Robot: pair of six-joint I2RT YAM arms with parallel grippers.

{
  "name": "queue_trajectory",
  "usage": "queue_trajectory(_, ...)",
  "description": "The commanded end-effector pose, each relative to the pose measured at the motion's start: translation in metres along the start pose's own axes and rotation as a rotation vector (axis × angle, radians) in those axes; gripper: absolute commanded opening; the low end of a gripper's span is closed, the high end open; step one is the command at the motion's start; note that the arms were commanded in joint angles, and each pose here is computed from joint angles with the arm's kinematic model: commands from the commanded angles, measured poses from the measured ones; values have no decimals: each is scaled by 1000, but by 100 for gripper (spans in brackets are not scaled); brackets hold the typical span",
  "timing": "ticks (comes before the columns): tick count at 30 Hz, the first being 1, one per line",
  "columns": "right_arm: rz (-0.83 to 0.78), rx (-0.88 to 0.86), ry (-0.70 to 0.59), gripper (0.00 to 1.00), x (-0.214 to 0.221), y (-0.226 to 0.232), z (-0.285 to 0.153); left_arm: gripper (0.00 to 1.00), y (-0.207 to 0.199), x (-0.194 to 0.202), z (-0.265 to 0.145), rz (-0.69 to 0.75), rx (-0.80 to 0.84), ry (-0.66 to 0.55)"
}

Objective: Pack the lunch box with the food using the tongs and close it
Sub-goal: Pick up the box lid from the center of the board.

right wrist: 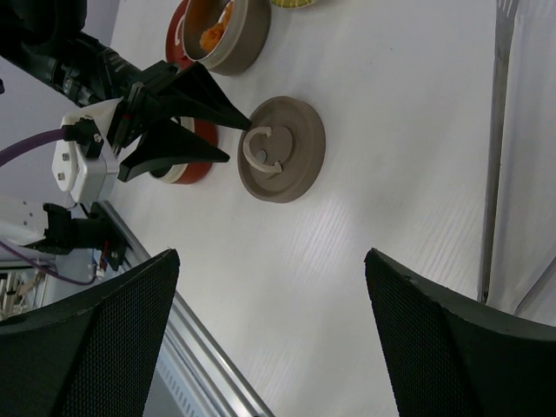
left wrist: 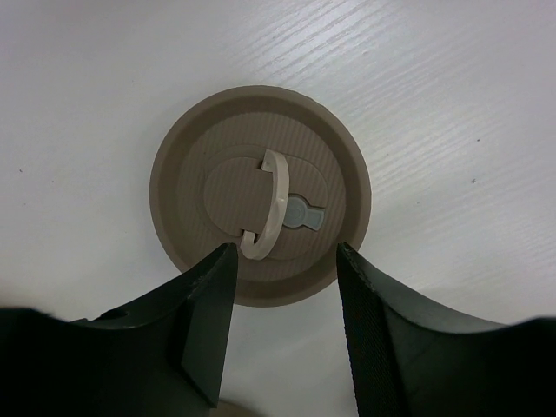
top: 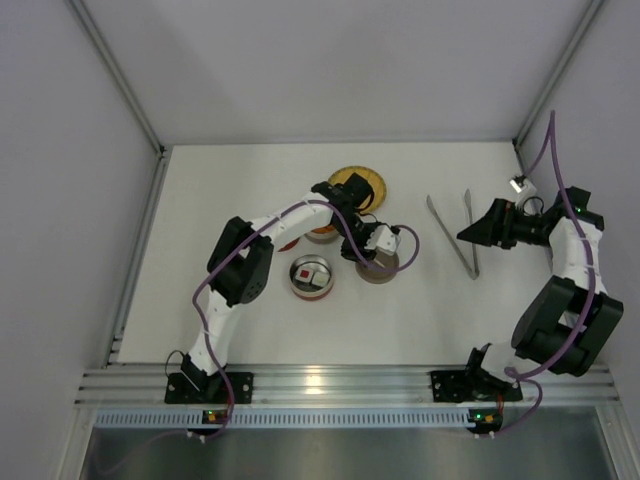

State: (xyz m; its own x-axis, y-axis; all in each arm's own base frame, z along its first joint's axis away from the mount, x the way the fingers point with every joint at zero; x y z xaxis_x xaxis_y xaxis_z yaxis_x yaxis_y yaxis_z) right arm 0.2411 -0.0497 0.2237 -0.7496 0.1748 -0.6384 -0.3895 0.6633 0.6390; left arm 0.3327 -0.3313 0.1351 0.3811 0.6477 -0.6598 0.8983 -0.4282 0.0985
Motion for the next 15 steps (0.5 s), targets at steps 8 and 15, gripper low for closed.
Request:
queue_trajectory(8, 14, -47, -22, 87, 1, -3, 1, 54, 17, -12, 5, 50, -38, -80)
queue_trajectory(15, 24, -51, -11, 87, 6, -7, 3, 52, 17, -10, 15, 49, -35, -73)
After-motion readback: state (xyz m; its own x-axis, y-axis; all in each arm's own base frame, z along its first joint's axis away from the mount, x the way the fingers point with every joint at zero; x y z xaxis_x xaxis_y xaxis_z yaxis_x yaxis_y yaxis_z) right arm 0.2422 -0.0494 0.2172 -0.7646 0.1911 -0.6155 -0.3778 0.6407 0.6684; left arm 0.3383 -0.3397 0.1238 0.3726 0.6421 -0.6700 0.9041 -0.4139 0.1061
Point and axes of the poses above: each gripper's point midway between its finger pads, its own z axis out along the fingers, its own y axis along the line the jaws close on, x = y × z, the point moved 9 cm from there along -z, back along the fingers, and after that the axes turned 2 degrees about -z, right-handed, at the moved point
